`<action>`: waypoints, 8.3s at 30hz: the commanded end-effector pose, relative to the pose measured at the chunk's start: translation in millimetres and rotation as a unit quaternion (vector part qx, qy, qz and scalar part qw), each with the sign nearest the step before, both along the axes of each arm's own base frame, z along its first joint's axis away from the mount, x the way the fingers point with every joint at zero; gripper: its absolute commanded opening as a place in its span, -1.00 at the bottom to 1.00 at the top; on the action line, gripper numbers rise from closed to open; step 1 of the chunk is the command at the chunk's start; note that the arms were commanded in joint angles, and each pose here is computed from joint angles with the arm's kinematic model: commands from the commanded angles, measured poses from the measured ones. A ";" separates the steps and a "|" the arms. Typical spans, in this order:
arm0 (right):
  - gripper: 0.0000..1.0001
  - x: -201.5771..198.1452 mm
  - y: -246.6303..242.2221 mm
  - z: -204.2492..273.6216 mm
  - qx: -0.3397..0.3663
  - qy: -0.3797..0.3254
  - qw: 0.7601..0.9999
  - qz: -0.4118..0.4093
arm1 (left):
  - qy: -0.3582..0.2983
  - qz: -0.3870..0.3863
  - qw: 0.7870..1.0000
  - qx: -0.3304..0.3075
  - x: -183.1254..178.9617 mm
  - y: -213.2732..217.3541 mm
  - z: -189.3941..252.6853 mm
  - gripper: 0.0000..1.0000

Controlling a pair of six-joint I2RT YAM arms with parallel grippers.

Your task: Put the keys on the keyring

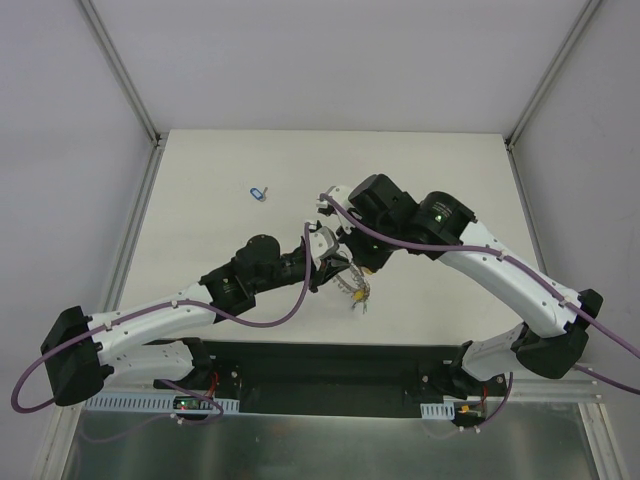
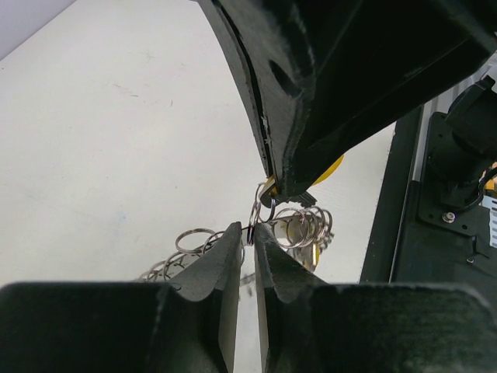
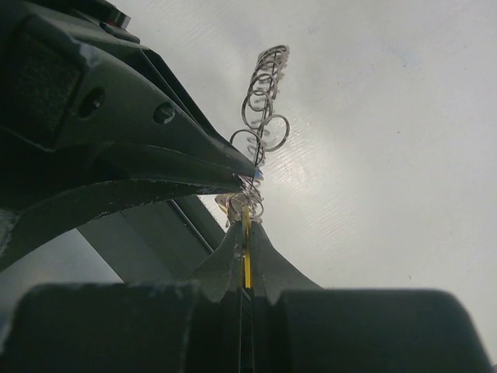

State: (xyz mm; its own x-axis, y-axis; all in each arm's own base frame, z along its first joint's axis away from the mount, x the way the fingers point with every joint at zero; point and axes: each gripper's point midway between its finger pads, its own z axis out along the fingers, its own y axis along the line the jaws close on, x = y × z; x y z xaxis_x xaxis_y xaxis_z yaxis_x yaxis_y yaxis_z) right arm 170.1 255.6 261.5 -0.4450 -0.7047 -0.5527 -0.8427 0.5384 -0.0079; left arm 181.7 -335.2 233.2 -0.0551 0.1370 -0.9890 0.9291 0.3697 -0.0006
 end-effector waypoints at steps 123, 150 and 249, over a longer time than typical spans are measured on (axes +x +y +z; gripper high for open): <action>-0.98 -3.2 -37.4 26.8 0.084 -0.124 0.985 0.080 | -0.054 -0.072 0.996 -0.018 -34.0 14.1 31.3 -1.00; 0.00 -12.8 -18.3 14.4 0.201 -0.088 0.973 0.073 | -0.088 -0.085 0.986 -0.116 -41.7 9.9 78.4 -1.00; -0.98 -57.7 4.3 52.8 0.347 0.051 0.899 0.261 | -0.130 -0.143 0.980 -0.042 -60.2 19.6 77.9 -1.00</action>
